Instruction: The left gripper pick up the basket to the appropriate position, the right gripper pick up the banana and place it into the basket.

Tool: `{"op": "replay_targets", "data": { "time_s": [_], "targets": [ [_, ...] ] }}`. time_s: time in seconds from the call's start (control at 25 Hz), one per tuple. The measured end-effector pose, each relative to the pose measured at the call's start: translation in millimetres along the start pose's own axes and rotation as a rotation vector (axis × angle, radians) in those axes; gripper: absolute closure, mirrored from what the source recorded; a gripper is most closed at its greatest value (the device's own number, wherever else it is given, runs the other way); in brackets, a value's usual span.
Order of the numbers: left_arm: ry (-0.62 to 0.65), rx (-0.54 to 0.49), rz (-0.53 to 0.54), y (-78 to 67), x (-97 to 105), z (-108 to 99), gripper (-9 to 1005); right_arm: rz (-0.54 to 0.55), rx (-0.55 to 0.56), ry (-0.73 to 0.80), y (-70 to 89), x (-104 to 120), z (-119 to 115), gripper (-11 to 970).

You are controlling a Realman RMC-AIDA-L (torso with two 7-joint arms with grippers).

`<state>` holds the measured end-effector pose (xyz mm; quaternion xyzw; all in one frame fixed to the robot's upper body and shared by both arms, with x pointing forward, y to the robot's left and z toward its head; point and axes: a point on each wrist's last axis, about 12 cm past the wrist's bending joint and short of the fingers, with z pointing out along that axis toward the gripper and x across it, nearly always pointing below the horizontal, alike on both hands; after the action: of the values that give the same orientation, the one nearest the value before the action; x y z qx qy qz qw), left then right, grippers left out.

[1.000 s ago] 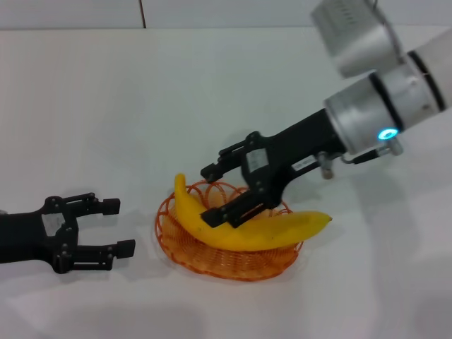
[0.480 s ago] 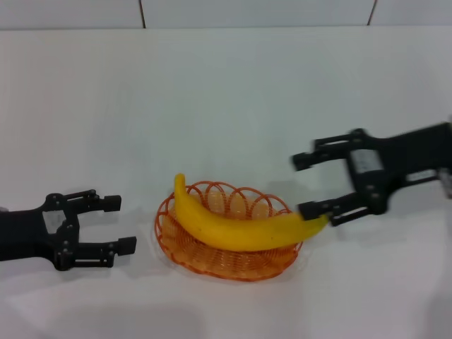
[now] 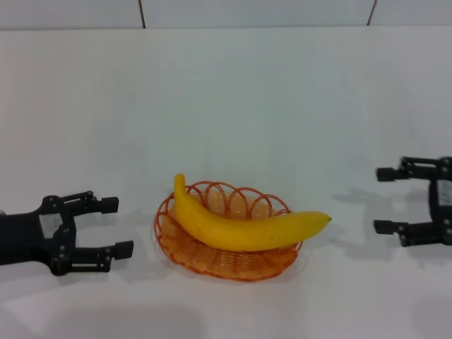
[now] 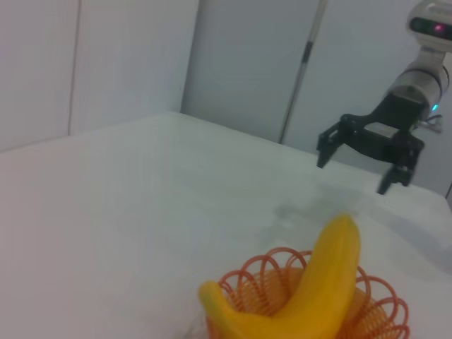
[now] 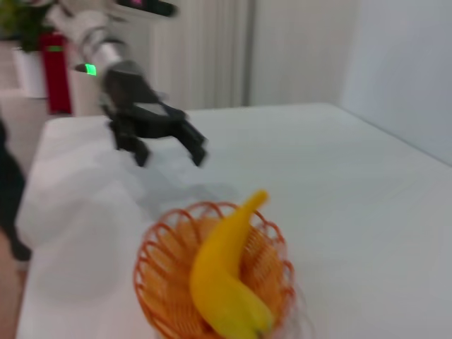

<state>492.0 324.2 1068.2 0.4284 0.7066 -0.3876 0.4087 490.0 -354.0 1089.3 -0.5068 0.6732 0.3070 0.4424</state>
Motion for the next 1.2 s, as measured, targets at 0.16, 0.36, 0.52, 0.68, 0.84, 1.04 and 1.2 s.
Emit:
{"op": "replay_targets", "data": {
  "time_s": [0.16, 0.36, 0.52, 0.68, 0.84, 1.04, 1.2],
  "targets": [
    [-0.012, -0.002, 0.055, -4.2, 3.9, 1.4, 108, 0.056, 0.047, 0.006, 6.8, 18.0, -7.0, 136],
    [-0.022, -0.005, 0.102, -5.6, 4.6, 6.2, 108, 0.06, 0.064, 0.052, 10.4, 33.3, 1.5, 135],
    [-0.058, -0.039, 0.206, -6.8, 5.5, 10.6, 108, 0.053, 0.034, 0.081, 12.0, 35.9, 13.6, 135],
    [-0.076, -0.067, 0.247, -7.6, 7.7, 9.3, 109, 0.037, 0.002, 0.067, 11.5, 30.9, 22.1, 135],
    [-0.077, -0.068, 0.244, -7.7, 7.9, 9.4, 109, 0.032, -0.027, 0.039, 12.5, 25.9, 23.5, 135],
    [-0.077, -0.068, 0.243, -7.9, 8.1, 9.4, 109, 0.03, -0.037, 0.028, 13.5, 24.4, 23.2, 135],
    [-0.077, -0.068, 0.242, -7.9, 8.2, 9.3, 107, 0.027, -0.036, 0.026, 12.7, 23.7, 23.2, 135]
  ]
}}
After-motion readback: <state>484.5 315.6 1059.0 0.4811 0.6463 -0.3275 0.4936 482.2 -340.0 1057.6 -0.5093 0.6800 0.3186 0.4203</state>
